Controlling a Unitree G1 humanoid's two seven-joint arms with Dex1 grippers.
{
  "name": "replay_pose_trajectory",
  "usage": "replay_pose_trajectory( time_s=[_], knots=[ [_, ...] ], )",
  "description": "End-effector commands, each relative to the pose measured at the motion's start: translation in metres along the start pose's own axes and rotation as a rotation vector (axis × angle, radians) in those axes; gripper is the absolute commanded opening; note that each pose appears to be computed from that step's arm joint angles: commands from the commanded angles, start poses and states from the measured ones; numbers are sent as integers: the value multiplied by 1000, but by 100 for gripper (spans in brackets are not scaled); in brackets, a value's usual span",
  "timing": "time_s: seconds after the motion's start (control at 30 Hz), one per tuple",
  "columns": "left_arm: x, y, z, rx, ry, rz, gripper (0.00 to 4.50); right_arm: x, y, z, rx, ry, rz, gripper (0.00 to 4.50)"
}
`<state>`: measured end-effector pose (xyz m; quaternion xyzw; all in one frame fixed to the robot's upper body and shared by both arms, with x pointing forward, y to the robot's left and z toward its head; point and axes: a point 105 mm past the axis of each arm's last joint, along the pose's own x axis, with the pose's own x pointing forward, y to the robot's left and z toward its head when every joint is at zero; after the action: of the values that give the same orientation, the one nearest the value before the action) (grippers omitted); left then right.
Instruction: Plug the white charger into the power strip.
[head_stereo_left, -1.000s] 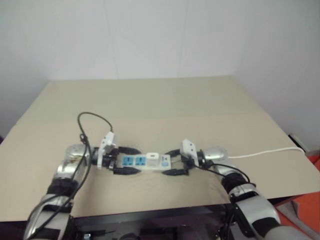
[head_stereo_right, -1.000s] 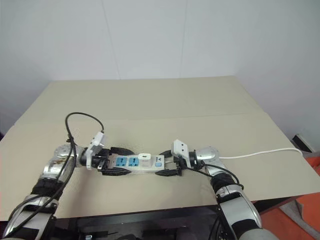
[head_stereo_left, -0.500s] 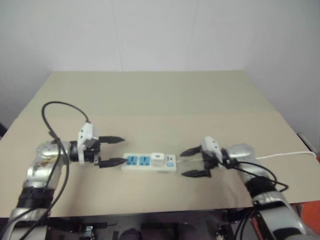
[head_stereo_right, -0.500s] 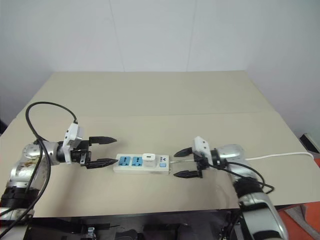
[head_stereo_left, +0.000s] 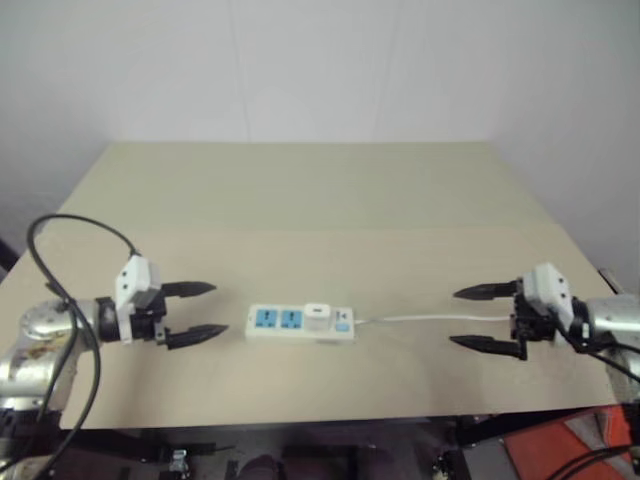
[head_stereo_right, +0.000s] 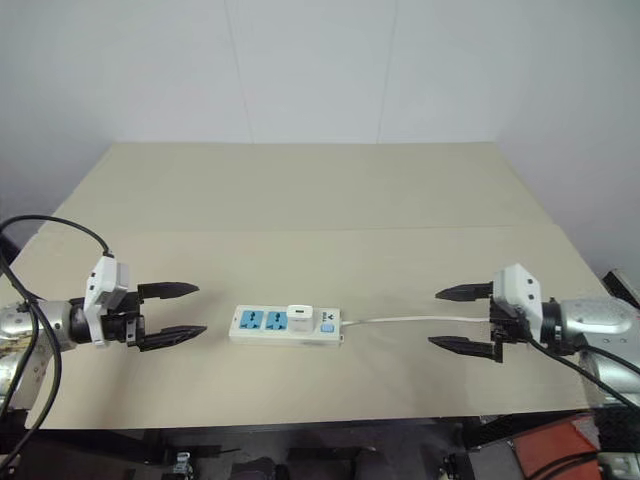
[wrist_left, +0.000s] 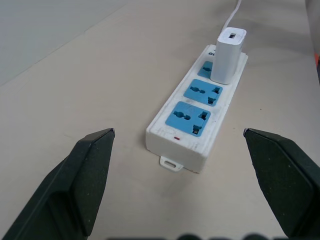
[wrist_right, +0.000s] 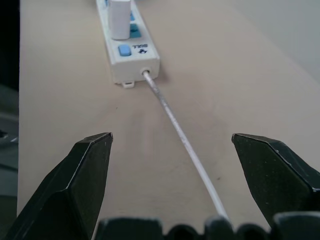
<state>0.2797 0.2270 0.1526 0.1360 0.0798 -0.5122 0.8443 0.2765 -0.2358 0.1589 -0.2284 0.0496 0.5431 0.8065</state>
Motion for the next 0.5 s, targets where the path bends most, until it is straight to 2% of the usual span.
replay_pose_trajectory(
  time_s=[0.03, 0.5],
  knots=[
    [0, -1, 12, 29, -29, -4, 450, -9, -1, 15, -42, -9, -20, 446],
    [-6, -4, 14, 6, -27, -8, 450, -24, 1, 15, -38, 39, -54, 446]
  ],
)
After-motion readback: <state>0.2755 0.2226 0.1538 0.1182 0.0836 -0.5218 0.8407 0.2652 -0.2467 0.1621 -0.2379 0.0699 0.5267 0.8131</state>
